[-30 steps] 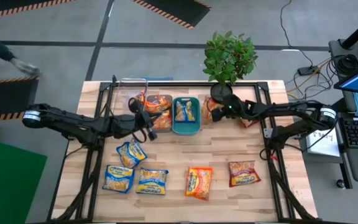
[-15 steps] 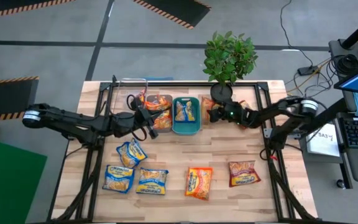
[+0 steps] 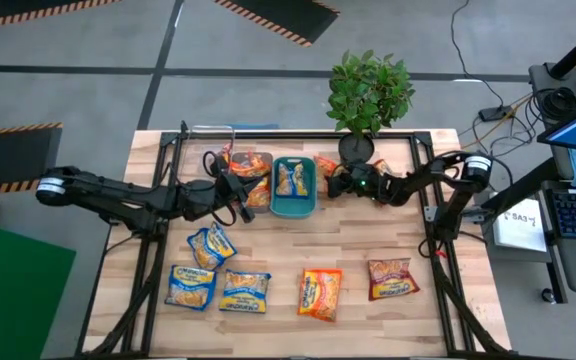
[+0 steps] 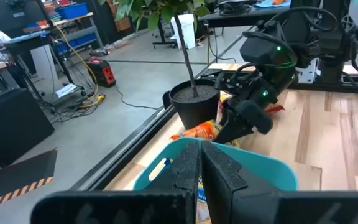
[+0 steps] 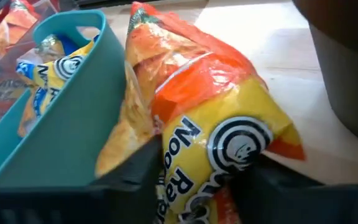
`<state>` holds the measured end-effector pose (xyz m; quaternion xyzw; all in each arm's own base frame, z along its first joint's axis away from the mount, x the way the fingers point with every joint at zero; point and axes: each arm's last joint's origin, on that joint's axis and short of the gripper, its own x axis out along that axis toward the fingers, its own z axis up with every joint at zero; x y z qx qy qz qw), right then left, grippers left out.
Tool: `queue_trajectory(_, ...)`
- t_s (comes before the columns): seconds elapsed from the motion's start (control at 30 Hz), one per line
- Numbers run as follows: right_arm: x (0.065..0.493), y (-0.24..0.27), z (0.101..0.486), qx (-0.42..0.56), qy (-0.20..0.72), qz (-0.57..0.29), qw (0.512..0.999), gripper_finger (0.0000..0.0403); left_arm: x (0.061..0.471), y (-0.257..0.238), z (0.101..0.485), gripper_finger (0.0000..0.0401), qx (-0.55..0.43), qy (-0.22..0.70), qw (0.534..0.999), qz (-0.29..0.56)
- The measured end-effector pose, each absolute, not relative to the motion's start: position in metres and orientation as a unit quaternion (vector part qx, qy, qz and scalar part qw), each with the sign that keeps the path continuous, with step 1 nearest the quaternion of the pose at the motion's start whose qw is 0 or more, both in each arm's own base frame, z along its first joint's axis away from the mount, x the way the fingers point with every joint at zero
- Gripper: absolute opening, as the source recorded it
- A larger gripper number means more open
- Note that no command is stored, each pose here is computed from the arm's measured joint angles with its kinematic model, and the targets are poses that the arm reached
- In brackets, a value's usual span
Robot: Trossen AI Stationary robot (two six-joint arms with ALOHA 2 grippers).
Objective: Sort Maruchan noodles
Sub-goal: Put the orange noodle pack into the black bin
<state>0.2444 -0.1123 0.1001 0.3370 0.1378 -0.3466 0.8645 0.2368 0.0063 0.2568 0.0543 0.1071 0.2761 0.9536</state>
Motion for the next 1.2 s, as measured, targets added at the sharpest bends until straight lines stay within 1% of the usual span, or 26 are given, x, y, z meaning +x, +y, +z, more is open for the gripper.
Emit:
queue_trajectory(0.17, 0.240, -0.107, 0.111, 0.330, 0.133, -0.337, 0.872, 0.0037, 0.237, 0.006, 0.257, 0.0000, 0.050, 0.107, 0.954, 0.276)
queue_trajectory(0.2, 0.239, -0.105, 0.114, 0.325, 0.131, -0.332, 0.876, 0.0024, 0.237, 0.006, 0.256, 0.0000, 0.053, 0.111, 0.953, 0.276)
queue_trajectory(0.23, 0.239, -0.102, 0.117, 0.323, 0.129, -0.326, 0.879, 0.0019, 0.236, 0.006, 0.256, 0.0000, 0.055, 0.114, 0.953, 0.275)
queue_trajectory(0.5, 0.238, -0.081, 0.155, 0.315, 0.083, -0.280, 0.903, 0.0012, 0.219, 0.007, 0.262, 0.0000, 0.065, 0.136, 0.950, 0.273)
queue_trajectory(0.63, 0.238, -0.067, 0.176, 0.304, 0.048, -0.249, 0.919, 0.0012, 0.208, 0.006, 0.269, 0.0000, 0.074, 0.121, 0.959, 0.245)
queue_trajectory(0.73, 0.241, -0.056, 0.192, 0.293, 0.026, -0.221, 0.930, 0.0012, 0.196, 0.007, 0.276, 0.0000, 0.071, 0.096, 0.962, 0.245)
queue_trajectory(0.87, 0.249, -0.049, 0.213, 0.279, 0.033, -0.204, 0.938, 0.0012, 0.181, 0.007, 0.282, 0.0000, 0.076, 0.068, 0.964, 0.247)
queue_trajectory(1.03, 0.270, -0.043, 0.240, 0.256, 0.041, -0.192, 0.946, 0.0011, 0.168, 0.008, 0.276, 0.0000, 0.071, 0.054, 0.965, 0.248)
queue_trajectory(1.2, 0.308, -0.038, 0.262, 0.235, 0.038, -0.169, 0.956, 0.0011, 0.159, 0.009, 0.265, 0.0000, 0.088, 0.035, 0.960, 0.263)
